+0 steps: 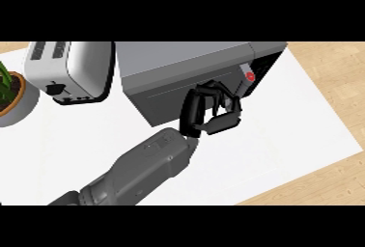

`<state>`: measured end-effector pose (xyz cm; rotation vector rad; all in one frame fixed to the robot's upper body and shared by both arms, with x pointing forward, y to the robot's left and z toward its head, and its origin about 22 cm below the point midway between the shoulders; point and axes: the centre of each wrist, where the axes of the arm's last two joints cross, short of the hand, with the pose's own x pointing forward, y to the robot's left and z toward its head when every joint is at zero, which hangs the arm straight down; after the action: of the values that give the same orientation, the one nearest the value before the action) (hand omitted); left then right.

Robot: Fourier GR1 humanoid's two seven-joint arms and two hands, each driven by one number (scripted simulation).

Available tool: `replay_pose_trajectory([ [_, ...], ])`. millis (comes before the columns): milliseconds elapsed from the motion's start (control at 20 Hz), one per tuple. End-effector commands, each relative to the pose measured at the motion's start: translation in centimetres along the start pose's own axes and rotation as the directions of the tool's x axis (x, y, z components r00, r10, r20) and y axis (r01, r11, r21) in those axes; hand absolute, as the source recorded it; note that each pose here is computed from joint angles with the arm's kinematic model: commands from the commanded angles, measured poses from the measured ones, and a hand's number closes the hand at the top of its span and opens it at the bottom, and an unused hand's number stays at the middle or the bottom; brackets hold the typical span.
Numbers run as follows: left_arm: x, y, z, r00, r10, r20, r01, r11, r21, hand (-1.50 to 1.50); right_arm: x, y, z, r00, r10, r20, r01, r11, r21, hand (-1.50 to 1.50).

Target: Pick up the milk, place it into the microwave and close the microwave

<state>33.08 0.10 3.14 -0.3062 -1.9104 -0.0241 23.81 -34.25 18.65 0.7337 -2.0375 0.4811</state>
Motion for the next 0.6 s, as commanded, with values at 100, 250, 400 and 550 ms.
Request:
replay_pose_trajectory([
  [100, 0.4, 1.0, -2.7, 1.000, -0.023, -0.014, 0.023, 0.998, 0.057, 1.50, 0.6, -0.4, -0.2, 1.000, 0.004, -0.007, -0.004, 1.000, 0.012, -1.50],
  [250, 0.5, 1.0, -2.9, 1.000, -0.027, -0.010, 0.028, 0.998, 0.062, 1.50, 1.0, -0.4, -0.3, 1.000, 0.009, -0.010, -0.009, 0.999, 0.032, -1.50],
  [400, 0.6, 0.7, -2.9, 1.000, -0.016, 0.017, 0.016, 1.000, 0.019, 1.50, 0.8, -0.5, -0.1, 1.000, -0.016, 0.001, 0.016, 0.999, 0.037, -1.50],
  [550, -0.5, 1.1, -2.3, 0.994, -0.108, -0.024, 0.108, 0.994, 0.011, 1.50, 1.1, -0.4, -0.9, 0.999, -0.031, 0.039, 0.028, 0.997, 0.071, -1.50],
])
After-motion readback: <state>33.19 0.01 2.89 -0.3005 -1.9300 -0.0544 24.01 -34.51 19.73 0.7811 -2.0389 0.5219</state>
